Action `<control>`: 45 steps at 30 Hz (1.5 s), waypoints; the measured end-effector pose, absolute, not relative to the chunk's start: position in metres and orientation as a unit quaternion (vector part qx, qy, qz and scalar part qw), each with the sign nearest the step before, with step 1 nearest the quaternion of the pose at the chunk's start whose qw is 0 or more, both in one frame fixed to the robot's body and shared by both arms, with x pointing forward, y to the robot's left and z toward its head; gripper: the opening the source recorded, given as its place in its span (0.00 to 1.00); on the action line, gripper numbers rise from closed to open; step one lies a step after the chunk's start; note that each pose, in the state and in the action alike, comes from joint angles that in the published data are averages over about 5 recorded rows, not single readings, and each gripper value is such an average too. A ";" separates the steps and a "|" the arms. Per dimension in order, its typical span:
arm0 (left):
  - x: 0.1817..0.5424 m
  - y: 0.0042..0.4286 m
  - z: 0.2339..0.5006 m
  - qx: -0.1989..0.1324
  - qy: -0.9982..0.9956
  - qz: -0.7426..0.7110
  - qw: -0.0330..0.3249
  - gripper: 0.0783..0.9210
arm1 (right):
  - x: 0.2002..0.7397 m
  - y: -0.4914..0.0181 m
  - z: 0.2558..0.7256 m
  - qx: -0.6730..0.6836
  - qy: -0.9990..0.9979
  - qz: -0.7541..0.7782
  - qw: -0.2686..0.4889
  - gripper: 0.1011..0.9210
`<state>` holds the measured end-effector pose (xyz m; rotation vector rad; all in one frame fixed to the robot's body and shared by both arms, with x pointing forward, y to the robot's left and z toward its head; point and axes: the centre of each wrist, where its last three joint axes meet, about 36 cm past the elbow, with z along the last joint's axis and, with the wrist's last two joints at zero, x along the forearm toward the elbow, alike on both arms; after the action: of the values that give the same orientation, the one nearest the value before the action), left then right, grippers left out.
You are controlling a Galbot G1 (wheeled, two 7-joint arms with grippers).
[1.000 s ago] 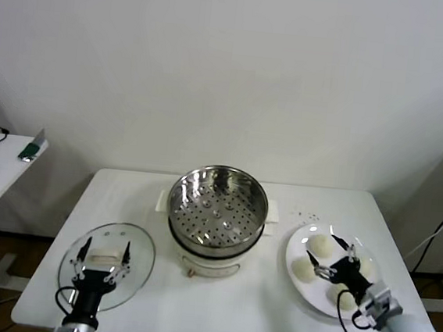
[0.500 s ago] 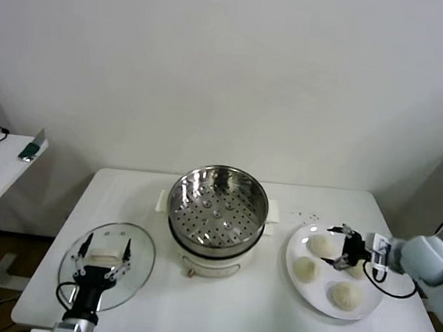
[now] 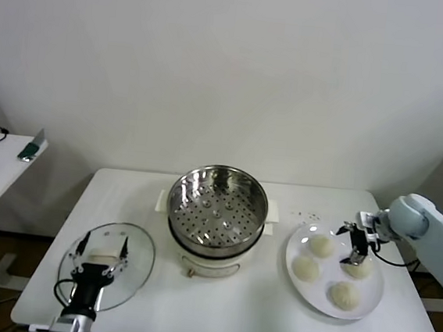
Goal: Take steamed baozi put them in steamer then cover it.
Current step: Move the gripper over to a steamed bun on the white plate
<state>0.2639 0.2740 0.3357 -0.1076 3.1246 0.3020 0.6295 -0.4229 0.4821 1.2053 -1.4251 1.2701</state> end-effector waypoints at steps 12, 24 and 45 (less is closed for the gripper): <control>0.261 0.280 0.333 -0.042 0.994 0.099 -0.007 0.88 | 0.666 -0.384 0.465 0.497 -0.529 0.522 0.449 0.88; 0.261 0.281 0.330 -0.045 0.994 0.099 -0.012 0.88 | 0.674 -0.367 0.451 0.503 -0.506 0.530 0.457 0.88; 0.254 0.281 0.326 -0.047 0.994 0.101 -0.016 0.88 | 0.681 -0.364 0.465 0.511 -0.496 0.545 0.443 0.72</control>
<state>0.2544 0.2808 0.3260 -0.1483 3.1548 0.3198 0.6813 -0.3644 0.4650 1.2679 -1.2306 1.3512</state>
